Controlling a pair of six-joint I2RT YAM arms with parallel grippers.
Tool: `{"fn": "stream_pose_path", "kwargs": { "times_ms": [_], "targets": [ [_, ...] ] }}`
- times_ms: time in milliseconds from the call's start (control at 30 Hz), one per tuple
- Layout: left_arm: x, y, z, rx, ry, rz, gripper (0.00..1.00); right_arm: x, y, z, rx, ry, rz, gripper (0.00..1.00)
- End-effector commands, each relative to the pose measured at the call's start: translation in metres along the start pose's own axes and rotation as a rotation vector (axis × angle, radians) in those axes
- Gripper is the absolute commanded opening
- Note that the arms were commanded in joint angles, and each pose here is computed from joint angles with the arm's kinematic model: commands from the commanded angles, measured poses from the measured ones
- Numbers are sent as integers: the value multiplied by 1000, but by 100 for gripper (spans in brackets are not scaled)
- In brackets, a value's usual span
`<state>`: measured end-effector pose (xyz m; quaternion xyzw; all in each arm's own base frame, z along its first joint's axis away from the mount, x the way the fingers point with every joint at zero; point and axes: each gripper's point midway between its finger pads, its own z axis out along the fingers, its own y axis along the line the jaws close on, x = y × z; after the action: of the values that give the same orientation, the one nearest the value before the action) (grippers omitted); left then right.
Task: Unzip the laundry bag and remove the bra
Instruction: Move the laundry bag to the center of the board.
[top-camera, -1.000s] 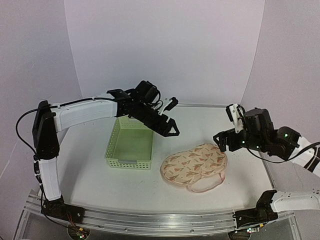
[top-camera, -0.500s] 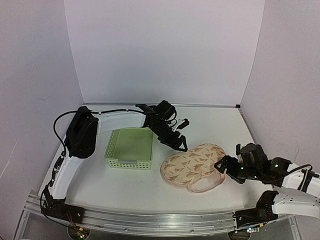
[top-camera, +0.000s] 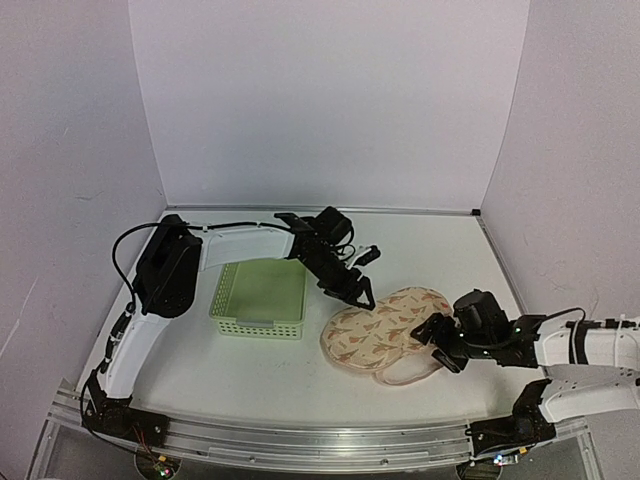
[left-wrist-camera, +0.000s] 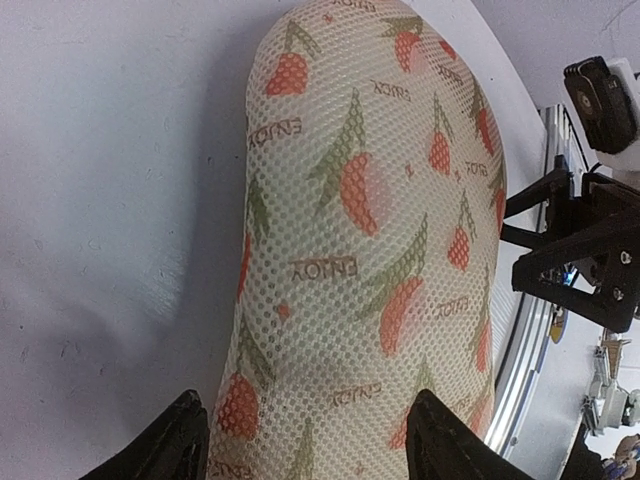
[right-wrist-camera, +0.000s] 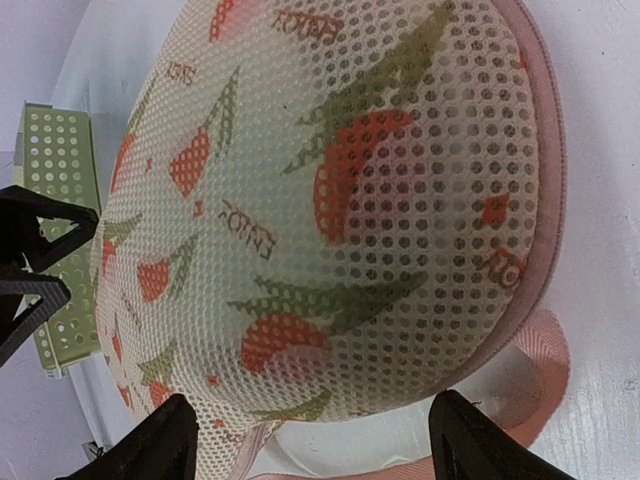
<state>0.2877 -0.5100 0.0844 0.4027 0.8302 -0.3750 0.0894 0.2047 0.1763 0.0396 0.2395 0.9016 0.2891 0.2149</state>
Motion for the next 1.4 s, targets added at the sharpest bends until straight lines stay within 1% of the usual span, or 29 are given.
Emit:
{"fn": "stream_pose_path", "kwargs": {
  "times_ms": [0, 233, 333, 433, 600, 733, 833, 933, 1067, 1233, 1367],
  "targets": [
    [6, -7, 4, 34, 16, -12, 66, -24, 52, 0, -128, -77, 36, 79],
    [26, -3, 7, 7, 55, -45, 61, -39, 72, 15, -112, -109, -12, 72],
    [33, -4, 6, -4, 68, -63, 57, -47, 79, 22, -109, -112, -31, 65],
    [40, -4, 4, -32, 75, -82, 54, -55, 82, 30, -94, -117, -60, 61],
    [48, -9, -2, -81, 71, -119, 53, -68, 85, 49, -75, -89, -119, 51],
    [58, -9, -4, -117, 72, -193, 53, -74, 96, 70, -88, -22, -192, 44],
    [65, -14, -4, -118, 70, -221, 53, -80, 109, 85, -120, 30, -250, 41],
    [71, -23, -3, -114, 71, -226, 54, -82, 123, 102, -155, 109, -315, 38],
    [76, -25, -9, -128, 54, -250, 55, -84, 144, 126, -183, 198, -440, 38],
    [78, -28, -20, -130, 18, -273, 59, -83, 168, 151, -228, 298, -563, 39],
    [75, -28, -26, -145, -8, -286, 61, -96, 173, 162, -217, 319, -623, 43]
  ]
}}
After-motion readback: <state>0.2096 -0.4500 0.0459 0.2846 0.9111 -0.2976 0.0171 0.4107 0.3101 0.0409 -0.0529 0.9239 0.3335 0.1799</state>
